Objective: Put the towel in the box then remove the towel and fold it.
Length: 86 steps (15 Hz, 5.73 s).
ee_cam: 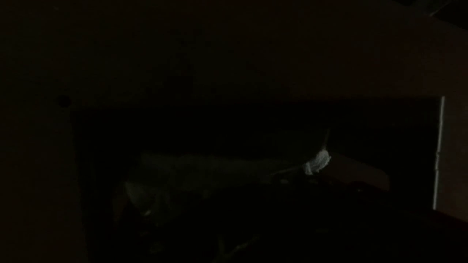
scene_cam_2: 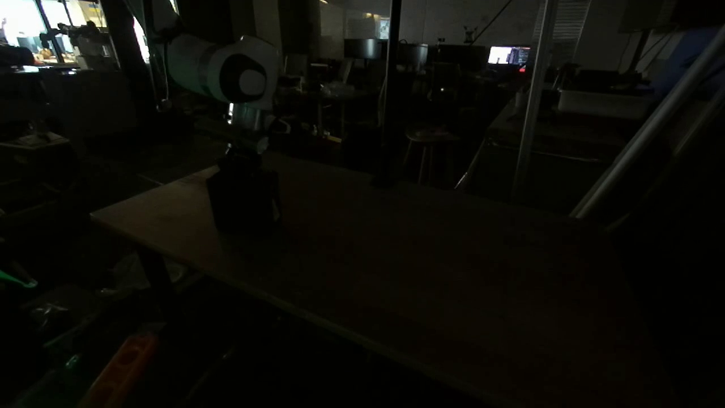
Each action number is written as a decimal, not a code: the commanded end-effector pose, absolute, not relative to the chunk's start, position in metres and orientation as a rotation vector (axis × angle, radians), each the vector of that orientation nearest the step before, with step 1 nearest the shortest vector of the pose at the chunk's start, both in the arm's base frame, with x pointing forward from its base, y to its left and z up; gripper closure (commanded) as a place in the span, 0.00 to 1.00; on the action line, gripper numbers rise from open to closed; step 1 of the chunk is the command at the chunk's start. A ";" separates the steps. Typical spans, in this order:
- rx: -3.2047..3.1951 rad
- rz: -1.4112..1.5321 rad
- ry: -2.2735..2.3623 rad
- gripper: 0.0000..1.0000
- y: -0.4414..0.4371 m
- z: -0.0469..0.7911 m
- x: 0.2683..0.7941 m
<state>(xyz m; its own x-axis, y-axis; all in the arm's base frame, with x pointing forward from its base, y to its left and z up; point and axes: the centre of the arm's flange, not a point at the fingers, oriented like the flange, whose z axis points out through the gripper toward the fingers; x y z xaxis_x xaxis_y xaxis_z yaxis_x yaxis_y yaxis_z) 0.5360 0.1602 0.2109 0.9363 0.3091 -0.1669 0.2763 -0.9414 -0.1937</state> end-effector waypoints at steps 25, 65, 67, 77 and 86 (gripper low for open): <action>-2.989 0.174 -0.615 1.00 0.157 0.297 0.524; -3.041 0.117 -0.500 1.00 0.171 0.324 0.535; -3.039 0.117 -0.514 0.99 0.173 0.327 0.540; -3.001 0.200 -0.524 0.82 0.180 0.287 0.531; -2.971 0.240 -0.490 0.75 0.179 0.250 0.527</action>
